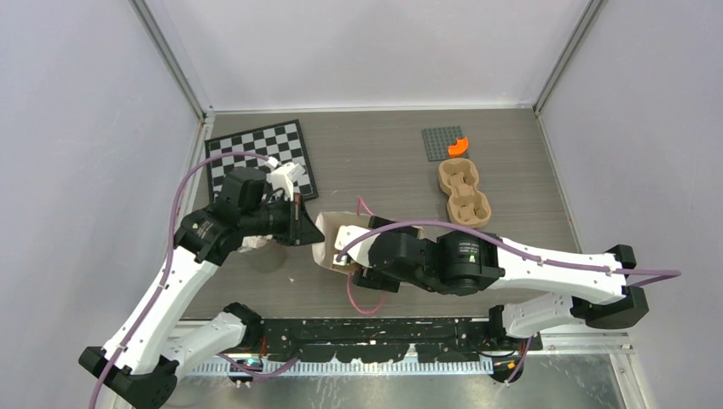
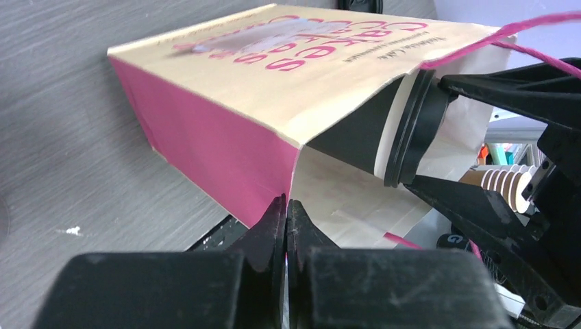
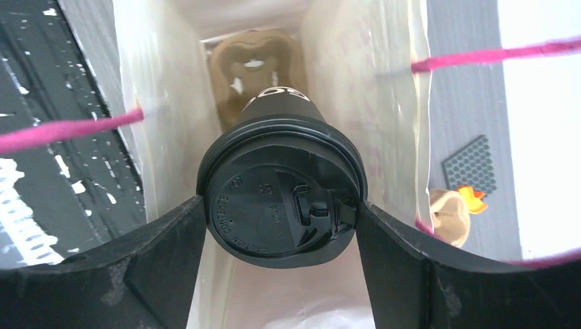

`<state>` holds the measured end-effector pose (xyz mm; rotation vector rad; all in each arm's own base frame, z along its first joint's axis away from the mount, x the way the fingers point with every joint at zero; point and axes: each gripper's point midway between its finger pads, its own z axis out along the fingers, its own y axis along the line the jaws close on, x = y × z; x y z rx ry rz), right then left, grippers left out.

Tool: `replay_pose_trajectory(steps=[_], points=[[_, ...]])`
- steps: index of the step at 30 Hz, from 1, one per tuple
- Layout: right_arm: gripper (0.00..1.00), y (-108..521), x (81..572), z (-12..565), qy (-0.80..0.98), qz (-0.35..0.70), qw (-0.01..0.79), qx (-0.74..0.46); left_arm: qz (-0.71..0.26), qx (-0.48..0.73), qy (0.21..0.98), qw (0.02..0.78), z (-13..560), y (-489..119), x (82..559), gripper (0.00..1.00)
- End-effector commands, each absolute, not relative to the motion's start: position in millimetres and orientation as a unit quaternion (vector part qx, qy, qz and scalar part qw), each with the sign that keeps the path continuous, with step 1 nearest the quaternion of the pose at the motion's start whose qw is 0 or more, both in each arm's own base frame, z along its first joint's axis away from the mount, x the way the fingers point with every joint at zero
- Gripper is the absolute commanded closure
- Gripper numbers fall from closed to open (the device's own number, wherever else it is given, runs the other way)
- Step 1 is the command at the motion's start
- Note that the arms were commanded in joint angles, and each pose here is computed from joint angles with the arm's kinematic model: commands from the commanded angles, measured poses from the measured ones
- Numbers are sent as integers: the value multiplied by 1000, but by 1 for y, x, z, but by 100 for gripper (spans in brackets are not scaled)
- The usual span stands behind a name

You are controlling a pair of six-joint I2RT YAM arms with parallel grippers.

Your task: Pack the takeout coffee

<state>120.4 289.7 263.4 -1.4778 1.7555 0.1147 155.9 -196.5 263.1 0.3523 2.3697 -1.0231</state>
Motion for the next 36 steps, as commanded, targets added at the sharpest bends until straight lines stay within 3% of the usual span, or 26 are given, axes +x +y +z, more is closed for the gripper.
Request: replay_pose_trajectory(steps=[1,27,36], points=[[20,282,137,289,684,19,459,-567,-417,168,827,338,295,-210,172,100],[20,256,200,303,688,-43,480,-544,-422,274,755,421,293,-233,204,100],[21,275,180,284,687,20,454,-567,-402,244,794,386,267,-224,200,86]])
